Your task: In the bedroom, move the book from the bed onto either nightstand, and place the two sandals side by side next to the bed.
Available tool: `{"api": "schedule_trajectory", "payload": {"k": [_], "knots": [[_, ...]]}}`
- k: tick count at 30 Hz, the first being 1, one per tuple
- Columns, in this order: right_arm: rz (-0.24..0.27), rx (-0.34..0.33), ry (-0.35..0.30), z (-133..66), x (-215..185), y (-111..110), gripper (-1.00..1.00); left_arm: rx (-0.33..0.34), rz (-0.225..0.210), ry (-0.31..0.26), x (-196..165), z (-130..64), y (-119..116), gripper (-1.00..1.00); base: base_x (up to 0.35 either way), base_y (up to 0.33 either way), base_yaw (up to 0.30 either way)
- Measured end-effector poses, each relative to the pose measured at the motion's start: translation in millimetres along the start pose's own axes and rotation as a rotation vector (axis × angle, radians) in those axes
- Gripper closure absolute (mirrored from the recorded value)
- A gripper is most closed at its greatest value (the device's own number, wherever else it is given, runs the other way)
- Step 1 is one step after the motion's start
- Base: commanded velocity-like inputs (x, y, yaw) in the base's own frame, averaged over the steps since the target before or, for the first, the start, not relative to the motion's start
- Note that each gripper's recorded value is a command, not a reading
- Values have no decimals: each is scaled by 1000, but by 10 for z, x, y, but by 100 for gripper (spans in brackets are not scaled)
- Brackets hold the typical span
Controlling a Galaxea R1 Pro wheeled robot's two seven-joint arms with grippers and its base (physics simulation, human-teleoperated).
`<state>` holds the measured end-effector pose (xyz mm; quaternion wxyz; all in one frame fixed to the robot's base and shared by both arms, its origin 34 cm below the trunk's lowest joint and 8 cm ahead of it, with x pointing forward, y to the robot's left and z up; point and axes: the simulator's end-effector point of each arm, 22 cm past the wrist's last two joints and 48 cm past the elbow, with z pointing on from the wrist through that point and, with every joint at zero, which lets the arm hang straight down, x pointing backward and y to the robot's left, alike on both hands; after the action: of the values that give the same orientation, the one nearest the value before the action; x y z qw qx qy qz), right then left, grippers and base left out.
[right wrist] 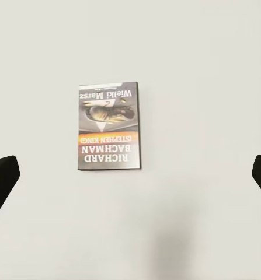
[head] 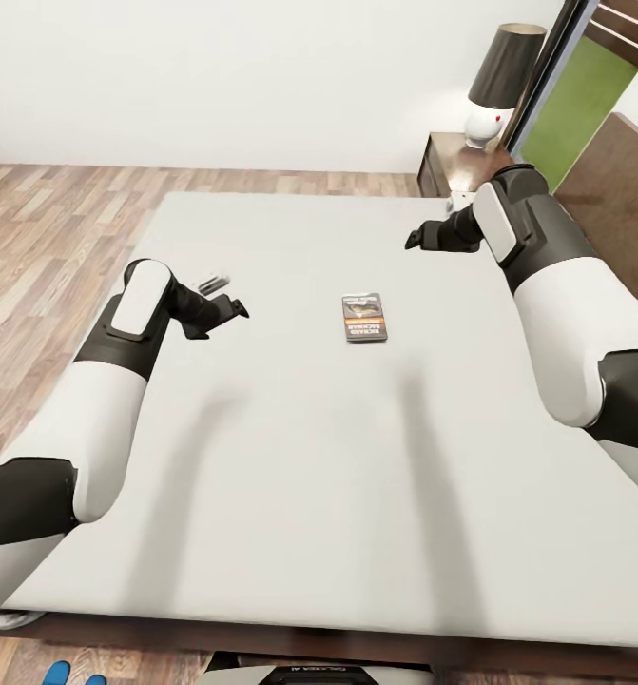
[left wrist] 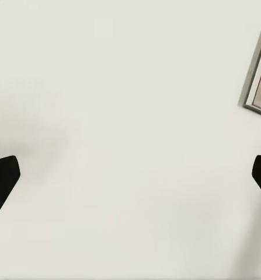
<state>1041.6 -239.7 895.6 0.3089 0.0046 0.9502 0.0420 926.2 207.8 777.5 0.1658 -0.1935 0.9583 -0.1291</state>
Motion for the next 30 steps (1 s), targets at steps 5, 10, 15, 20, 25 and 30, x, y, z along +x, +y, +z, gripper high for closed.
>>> {"api": "schedule_trajectory", "payload": {"k": [5, 10, 15, 20, 25, 30], "knots": [[0, 0, 0, -2, -2, -5, -100, -14, 20, 12, 22, -3, 18, -100, 0, 2, 0], [-2, 3, 2, 2, 6, -14, -100, -31, 20, 15, 44, 12, 79, -100, 0, 0, 0], [-4, 4, 9, 52, 51, -4, -100, -38, 19, 16, 61, 54, 107, -100, 0, 0, 0], [-6, 13, 4, 189, 132, -1, -100, -42, 17, 16, 64, 106, 101, -100, 0, 0, 0], [-11, 52, 1, 383, 262, -9, -100, -40, 18, 6, 0, 122, 65, -100, 0, 0, 0], [-25, 72, 11, 540, 415, 152, -100, -38, 18, -5, -56, 145, 51, -100, 0, 0, -2]]}}
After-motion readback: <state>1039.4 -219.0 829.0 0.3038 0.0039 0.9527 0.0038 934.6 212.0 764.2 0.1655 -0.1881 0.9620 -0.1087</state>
